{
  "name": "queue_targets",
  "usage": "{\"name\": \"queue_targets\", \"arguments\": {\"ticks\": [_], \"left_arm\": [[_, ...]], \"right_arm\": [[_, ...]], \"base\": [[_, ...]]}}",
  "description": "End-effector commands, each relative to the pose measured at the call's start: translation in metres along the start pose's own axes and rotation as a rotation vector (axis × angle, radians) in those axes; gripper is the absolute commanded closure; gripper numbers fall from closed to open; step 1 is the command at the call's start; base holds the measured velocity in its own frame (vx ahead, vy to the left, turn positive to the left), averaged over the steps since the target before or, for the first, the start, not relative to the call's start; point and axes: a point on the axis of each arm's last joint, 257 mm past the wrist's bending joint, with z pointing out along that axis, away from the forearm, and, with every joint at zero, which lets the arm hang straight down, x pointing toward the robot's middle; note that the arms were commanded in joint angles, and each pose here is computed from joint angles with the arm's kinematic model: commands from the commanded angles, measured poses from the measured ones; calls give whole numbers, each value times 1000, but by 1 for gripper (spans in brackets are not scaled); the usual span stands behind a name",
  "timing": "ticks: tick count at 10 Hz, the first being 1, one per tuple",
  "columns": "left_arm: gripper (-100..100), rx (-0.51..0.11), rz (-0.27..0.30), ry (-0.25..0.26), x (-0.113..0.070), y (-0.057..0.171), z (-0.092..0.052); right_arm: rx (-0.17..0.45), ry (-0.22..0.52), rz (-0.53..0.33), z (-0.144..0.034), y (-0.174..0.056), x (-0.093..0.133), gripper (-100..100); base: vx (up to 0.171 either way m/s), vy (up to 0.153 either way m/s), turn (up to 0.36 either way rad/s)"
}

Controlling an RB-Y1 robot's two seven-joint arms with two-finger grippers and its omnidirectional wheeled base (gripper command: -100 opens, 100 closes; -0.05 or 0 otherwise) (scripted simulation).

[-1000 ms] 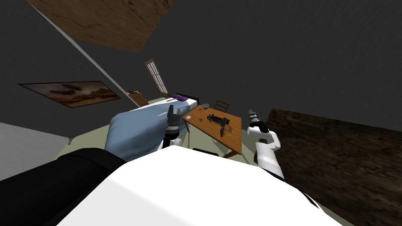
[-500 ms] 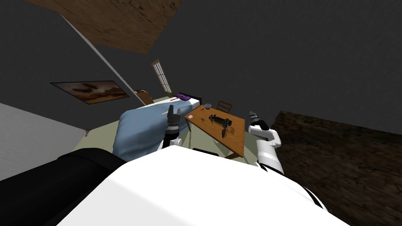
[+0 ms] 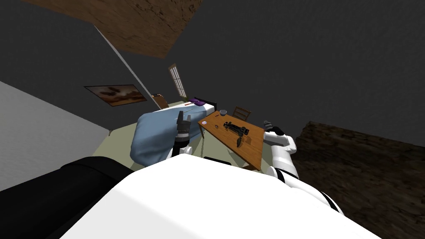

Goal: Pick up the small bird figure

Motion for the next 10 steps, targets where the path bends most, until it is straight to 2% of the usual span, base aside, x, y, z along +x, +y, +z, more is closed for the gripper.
{"name": "queue_targets", "arguments": {"ticks": [1, 2, 3, 6, 8, 9, 10], "left_arm": [[0, 0, 0, 0, 0, 0, 0], [0, 0, 0, 0, 0, 0, 0], [0, 0, 0, 0, 0, 0, 0], [0, 0, 0, 0, 0, 0, 0], [0, 0, 0, 0, 0, 0, 0], [0, 0, 0, 0, 0, 0, 0], [0, 0, 0, 0, 0, 0, 0]], "right_arm": [[44, 25, -17, 3, -13, 9, -100], [95, 47, -44, 8, -25, 10, -100], [113, 64, -45, 9, -33, 17, -100], [220, 127, -96, 14, -60, 27, -100], [247, 157, -98, 13, -72, 39, -100], [299, 195, -121, 12, -86, 46, -100], [311, 210, -122, 11, -92, 53, -100]], "base": [[-5, -18, 145], [-14, -19, 228], [-12, -19, 126], [-9, -20, 173], [-5, -14, 76], [-8, -11, 203], [-7, -16, 136]]}}
